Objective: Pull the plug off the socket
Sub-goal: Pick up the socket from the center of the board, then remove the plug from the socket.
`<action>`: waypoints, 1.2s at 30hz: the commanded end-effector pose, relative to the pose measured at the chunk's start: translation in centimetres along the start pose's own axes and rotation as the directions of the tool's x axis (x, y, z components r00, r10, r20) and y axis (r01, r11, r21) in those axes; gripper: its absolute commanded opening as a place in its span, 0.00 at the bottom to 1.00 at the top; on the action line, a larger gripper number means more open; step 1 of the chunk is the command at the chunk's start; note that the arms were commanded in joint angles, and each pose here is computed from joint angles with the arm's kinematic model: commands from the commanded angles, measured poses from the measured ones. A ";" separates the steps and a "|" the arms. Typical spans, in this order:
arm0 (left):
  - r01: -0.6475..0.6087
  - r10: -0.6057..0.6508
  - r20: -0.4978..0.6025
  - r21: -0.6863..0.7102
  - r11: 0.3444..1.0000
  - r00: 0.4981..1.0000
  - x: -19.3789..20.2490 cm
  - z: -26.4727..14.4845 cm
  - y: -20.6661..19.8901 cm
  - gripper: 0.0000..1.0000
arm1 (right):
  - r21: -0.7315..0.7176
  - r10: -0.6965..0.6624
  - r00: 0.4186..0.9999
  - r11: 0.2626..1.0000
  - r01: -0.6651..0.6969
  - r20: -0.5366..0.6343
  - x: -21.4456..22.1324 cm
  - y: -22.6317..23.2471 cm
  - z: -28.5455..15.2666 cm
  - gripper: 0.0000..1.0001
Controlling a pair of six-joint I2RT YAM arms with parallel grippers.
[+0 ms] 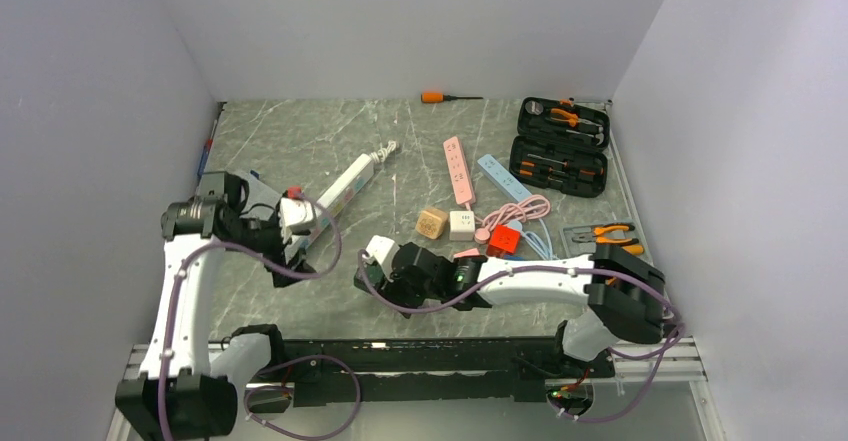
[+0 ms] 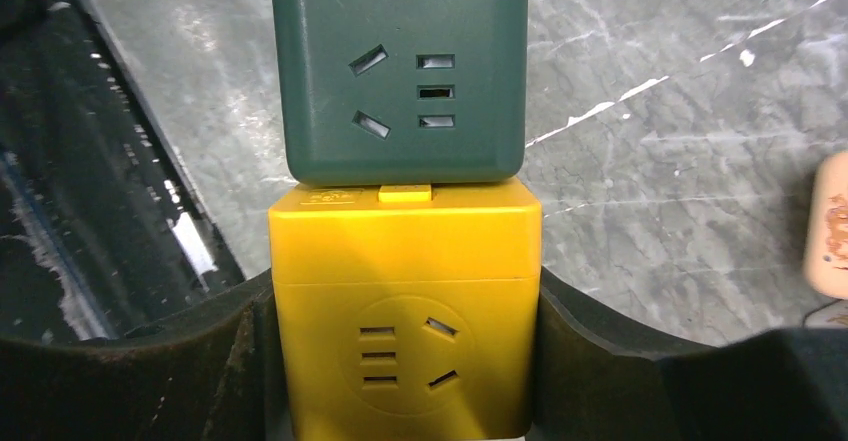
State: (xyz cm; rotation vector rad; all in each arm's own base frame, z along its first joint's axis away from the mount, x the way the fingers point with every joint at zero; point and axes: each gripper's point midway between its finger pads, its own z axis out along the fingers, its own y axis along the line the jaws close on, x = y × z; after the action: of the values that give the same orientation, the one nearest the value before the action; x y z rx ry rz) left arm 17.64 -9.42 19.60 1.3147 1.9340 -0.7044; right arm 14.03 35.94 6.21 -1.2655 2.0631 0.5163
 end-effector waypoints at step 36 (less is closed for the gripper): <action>-0.334 0.233 0.331 0.293 0.896 0.914 -3.3 3.8 -7.9 0.98 | -0.159 -0.168 0.879 0.952 0.262 0.447 -16.7 5.8 -8.5 0.00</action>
State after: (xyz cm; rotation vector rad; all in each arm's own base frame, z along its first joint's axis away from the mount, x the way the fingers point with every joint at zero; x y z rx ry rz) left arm 12.00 -16.04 19.09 1.5973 1.4272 -1.0027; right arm 11.20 41.07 18.41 -1.4293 1.6788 0.7640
